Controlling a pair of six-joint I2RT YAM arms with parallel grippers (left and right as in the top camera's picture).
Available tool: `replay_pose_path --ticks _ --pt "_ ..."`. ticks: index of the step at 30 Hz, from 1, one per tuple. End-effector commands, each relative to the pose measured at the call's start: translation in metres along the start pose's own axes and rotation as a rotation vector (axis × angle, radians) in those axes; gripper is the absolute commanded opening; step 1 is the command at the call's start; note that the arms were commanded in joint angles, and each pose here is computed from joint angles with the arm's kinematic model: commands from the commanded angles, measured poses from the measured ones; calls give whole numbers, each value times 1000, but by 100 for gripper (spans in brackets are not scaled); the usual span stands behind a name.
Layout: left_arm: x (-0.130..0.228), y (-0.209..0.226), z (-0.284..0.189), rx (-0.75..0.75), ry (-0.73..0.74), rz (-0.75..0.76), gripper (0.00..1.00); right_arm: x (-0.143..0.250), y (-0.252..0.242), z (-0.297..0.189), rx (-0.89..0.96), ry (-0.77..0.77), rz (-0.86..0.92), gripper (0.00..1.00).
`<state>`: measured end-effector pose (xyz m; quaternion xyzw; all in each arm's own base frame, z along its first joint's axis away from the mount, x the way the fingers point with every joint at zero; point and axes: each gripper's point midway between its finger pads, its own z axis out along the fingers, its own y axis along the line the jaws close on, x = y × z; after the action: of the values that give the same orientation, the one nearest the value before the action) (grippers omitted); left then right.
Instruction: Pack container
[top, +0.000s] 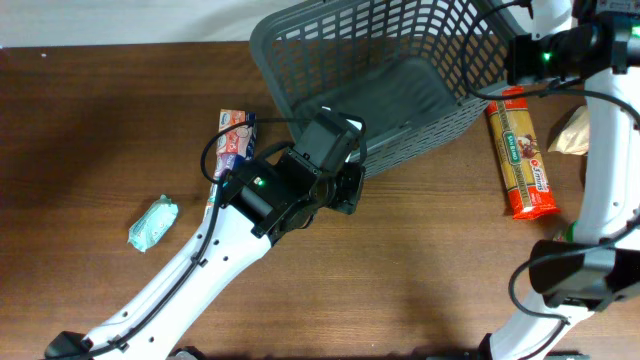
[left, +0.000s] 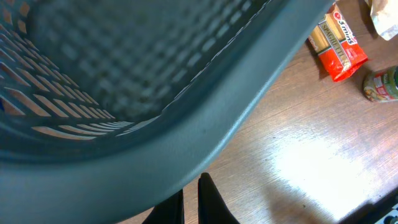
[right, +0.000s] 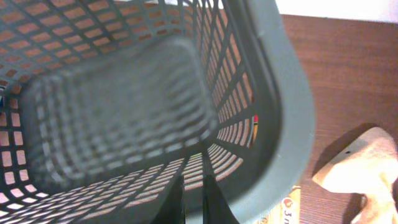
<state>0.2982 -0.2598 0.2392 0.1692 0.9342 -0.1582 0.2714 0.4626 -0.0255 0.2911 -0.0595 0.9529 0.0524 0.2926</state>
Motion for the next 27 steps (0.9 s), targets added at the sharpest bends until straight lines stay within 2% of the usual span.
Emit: replay_pose_path --ticks 1,7,27 --pt "-5 -1 -2 12 -9 6 2 11 0 32 -38 75 6 4" --pt "-4 -1 -2 10 -5 2 2 20 -4 55 -48 130 18 4" --pt "-15 17 -3 -39 -41 -29 2 34 14 56 -74 198 5 4"
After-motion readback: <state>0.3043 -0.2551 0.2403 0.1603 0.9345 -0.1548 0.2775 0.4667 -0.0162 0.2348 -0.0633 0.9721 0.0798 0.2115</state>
